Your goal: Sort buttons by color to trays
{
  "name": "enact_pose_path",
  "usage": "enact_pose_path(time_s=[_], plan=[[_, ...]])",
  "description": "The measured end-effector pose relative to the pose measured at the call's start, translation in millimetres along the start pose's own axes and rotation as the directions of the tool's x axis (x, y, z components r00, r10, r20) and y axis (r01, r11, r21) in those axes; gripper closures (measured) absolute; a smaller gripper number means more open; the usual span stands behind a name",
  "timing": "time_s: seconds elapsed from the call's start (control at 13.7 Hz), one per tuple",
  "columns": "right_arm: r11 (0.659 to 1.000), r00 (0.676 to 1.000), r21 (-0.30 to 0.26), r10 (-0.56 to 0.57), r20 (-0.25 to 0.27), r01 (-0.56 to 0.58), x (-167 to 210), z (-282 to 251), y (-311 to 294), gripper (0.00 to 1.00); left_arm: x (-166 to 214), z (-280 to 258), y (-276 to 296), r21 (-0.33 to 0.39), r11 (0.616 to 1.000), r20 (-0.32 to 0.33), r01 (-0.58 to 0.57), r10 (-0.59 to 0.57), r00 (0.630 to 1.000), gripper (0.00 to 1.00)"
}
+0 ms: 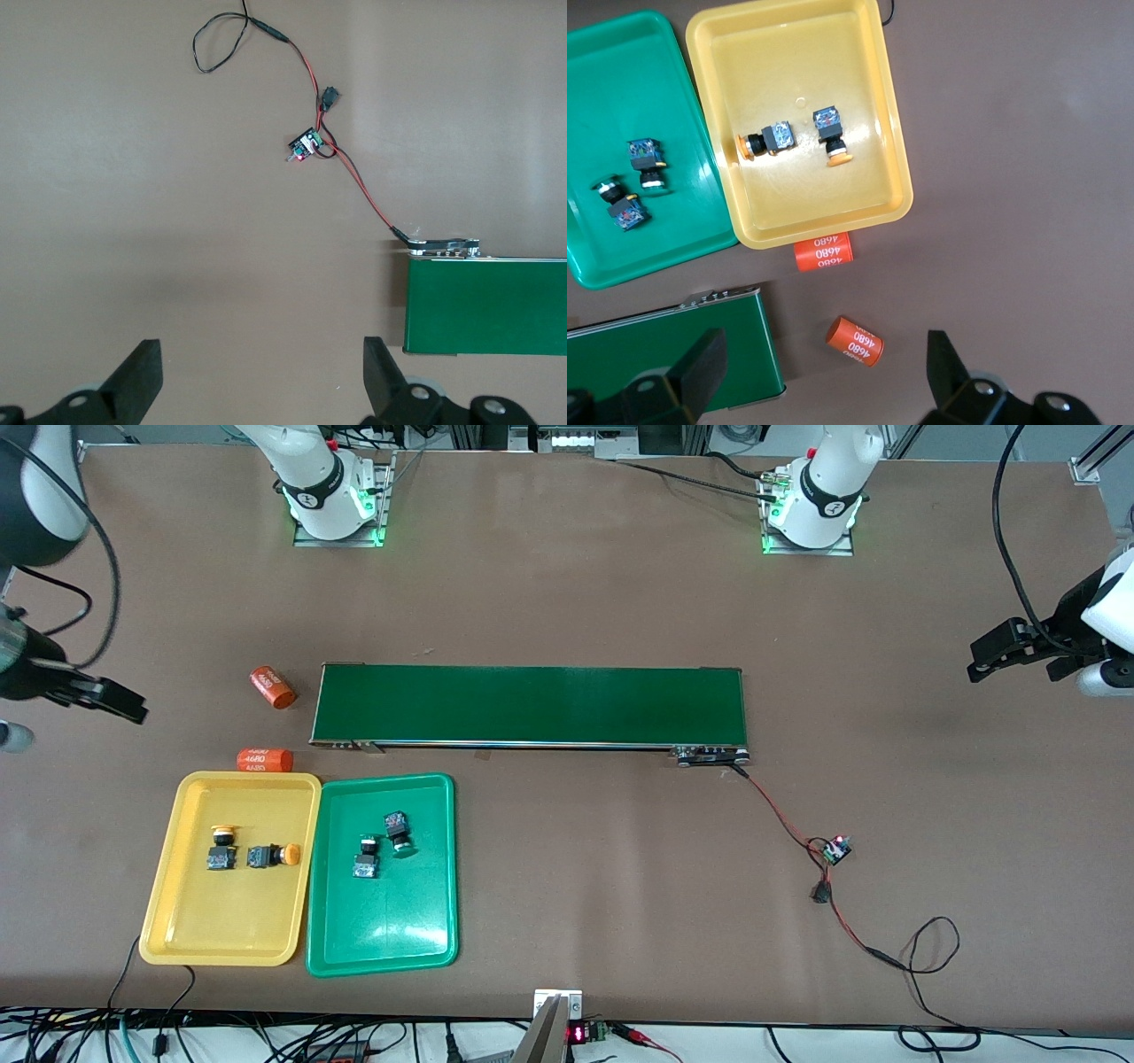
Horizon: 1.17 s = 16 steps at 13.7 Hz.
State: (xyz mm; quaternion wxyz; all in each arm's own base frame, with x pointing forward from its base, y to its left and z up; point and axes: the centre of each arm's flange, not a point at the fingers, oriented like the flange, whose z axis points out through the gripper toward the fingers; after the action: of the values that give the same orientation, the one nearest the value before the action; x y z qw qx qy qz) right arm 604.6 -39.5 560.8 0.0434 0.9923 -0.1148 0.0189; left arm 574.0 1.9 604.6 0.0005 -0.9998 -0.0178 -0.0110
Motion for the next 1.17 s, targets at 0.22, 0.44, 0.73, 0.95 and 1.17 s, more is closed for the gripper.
enact_pose_path(time_s=[0.22,0.44,0.73,0.95,1.17], plan=[[1.000,0.999,0.014,0.025,-0.033,-0.025,-8.7,-23.6,14.8,0.00,-1.6,-0.7,-0.1,0.000,1.000,0.006,0.001,-0.001,1.000,0.00],[0.999,0.999,0.025,0.038,-0.034,-0.037,-9.9,-26.2,20.6,0.00,-5.0,-2.5,-0.1,0.001,1.000,0.018,0.001,-0.001,1.000,0.00],[0.997,0.999,0.067,0.044,-0.011,-0.043,-11.7,-19.7,14.0,0.00,-9.9,-9.9,0.8,0.001,1.000,0.014,-0.001,0.001,1.000,0.00],[0.998,1.000,0.067,-0.015,-0.001,0.015,-11.4,-12.1,19.1,0.00,-10.1,-10.0,1.3,0.001,1.000,0.014,-0.002,0.002,1.000,0.00],[0.995,0.997,0.066,-0.077,-0.004,0.077,-10.7,-11.1,25.1,0.00,-10.1,-10.0,1.4,0.001,1.000,0.014,-0.002,0.002,1.000,0.00]])
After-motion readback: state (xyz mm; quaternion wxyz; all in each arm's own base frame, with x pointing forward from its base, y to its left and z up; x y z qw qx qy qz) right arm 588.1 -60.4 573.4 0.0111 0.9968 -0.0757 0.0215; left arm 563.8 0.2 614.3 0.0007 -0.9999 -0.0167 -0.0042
